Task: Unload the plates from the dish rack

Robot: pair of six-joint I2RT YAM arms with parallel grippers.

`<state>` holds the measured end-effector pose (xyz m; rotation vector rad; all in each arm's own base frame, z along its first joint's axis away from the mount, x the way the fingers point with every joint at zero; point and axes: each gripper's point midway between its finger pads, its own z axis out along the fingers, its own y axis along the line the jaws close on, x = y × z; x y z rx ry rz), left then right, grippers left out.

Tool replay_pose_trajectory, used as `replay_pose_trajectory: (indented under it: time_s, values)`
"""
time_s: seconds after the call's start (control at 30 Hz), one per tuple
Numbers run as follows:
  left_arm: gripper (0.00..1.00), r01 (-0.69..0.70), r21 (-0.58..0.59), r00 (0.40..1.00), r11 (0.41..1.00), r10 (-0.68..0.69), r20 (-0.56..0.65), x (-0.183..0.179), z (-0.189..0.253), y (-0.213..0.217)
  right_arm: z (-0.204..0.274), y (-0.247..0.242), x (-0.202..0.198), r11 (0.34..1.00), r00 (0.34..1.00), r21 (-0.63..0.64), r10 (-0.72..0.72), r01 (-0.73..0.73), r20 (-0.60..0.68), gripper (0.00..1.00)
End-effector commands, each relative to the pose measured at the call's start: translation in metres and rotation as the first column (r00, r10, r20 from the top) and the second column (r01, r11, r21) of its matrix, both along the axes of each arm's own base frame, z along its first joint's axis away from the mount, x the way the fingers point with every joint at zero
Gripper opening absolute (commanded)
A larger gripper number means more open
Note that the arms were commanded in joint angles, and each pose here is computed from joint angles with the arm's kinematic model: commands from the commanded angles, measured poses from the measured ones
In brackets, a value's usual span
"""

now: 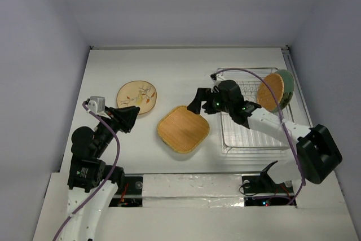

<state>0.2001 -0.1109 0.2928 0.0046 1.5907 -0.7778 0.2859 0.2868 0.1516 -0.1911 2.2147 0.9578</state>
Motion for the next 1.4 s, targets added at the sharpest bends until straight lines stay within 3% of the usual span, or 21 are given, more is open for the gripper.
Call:
replay_pose_trajectory:
  time_s: [0.0, 0.13, 0.2, 0.23, 0.27, 0.3, 0.33, 0.43, 0.47, 0.53, 0.57, 0.63, 0.67, 0.73, 0.77, 0.87, 1.1, 1.37]
  values:
    - [0.19, 0.006, -0.010, 0.998, 1.000, -0.006, 0.055, -0.001, 0.013, -0.001, 0.010, 0.010, 0.014, 1.000, 0.999, -0.027, -0.004, 0.006, 0.044, 1.00]
    - [0.19, 0.008, -0.011, 0.998, 1.000, -0.007, 0.060, -0.002, 0.014, -0.001, 0.015, 0.014, 0.012, 0.999, 0.999, -0.036, 0.001, 0.001, 0.049, 0.97]
    - [0.19, 0.008, -0.011, 0.998, 1.000, -0.007, 0.061, -0.002, 0.014, -0.001, 0.039, 0.012, 0.013, 1.000, 0.995, -0.002, -0.014, 0.014, 0.102, 0.80]
    - [0.19, 0.006, -0.011, 0.998, 1.000, -0.006, 0.063, -0.003, 0.015, 0.000, 0.051, 0.009, 0.014, 1.000, 0.991, 0.012, -0.030, 0.029, 0.130, 0.65]
    - [0.19, 0.006, -0.013, 0.998, 1.000, -0.006, 0.064, -0.003, 0.015, 0.000, 0.061, 0.000, 0.021, 0.996, 0.982, 0.011, -0.090, 0.089, 0.166, 0.21]
    - [0.19, 0.007, -0.013, 0.998, 1.000, -0.006, 0.065, -0.004, 0.015, 0.000, 0.070, -0.009, 0.022, 0.992, 0.973, 0.006, -0.129, 0.130, 0.191, 0.07]
    - [0.19, 0.007, -0.014, 0.998, 1.000, -0.006, 0.068, -0.004, 0.016, 0.000, 0.095, -0.024, 0.021, 0.982, 0.952, 0.029, -0.186, 0.184, 0.244, 0.00]
    - [0.19, 0.005, -0.015, 0.997, 1.000, -0.004, 0.074, -0.005, 0.017, 0.000, 0.124, -0.090, 0.028, 0.901, 0.853, -0.024, -0.400, 0.432, 0.336, 0.00]
    - [0.19, 0.004, -0.015, 0.997, 1.000, -0.002, 0.076, -0.006, 0.018, 0.001, 0.129, -0.127, 0.034, 0.814, 0.767, -0.055, -0.519, 0.578, 0.376, 0.00]
    - [0.19, 0.013, -0.017, 0.996, 1.000, -0.011, 0.086, -0.008, 0.019, -0.001, 0.121, -0.189, 0.031, 0.678, 0.671, -0.149, -0.627, 0.720, 0.396, 0.00]
    - [0.19, 0.013, -0.018, 0.996, 1.000, -0.011, 0.089, -0.009, 0.020, -0.001, 0.129, -0.219, 0.026, 0.588, 0.590, -0.153, -0.685, 0.794, 0.427, 0.00]
    - [0.19, 0.010, -0.020, 0.995, 1.000, -0.008, 0.098, -0.011, 0.021, 0.000, 0.117, -0.270, 0.017, 0.452, 0.501, -0.219, -0.744, 0.865, 0.442, 0.00]
    - [0.19, 0.019, -0.020, 0.995, 1.000, -0.017, 0.101, -0.012, 0.022, -0.002, 0.117, -0.282, 0.014, 0.429, 0.483, -0.224, -0.755, 0.875, 0.444, 0.04]
    - [0.19, 0.024, -0.022, 0.994, 0.999, -0.022, 0.104, -0.014, 0.023, -0.002, 0.111, -0.297, 0.015, 0.405, 0.468, -0.235, -0.768, 0.884, 0.437, 0.28]
    - [0.19, 0.021, -0.023, 0.994, 1.000, -0.019, 0.108, -0.015, 0.024, -0.002, 0.106, -0.292, 0.021, 0.422, 0.489, -0.247, -0.763, 0.872, 0.423, 0.47]
    - [0.19, 0.037, -0.025, 0.993, 0.999, -0.034, 0.111, -0.018, 0.025, -0.005, 0.093, -0.312, 0.031, 0.344, 0.440, -0.288, -0.800, 0.894, 0.408, 0.61]
    - [0.20, 0.040, -0.032, 0.991, 0.999, -0.036, 0.130, -0.024, 0.029, -0.005, 0.063, -0.346, 0.049, 0.288, 0.408, -0.340, -0.837, 0.895, 0.364, 0.59]
    - [0.20, 0.055, -0.039, 0.989, 0.998, -0.049, 0.141, -0.030, 0.032, -0.007, 0.049, -0.359, 0.065, 0.285, 0.421, -0.389, -0.845, 0.876, 0.331, 0.56]
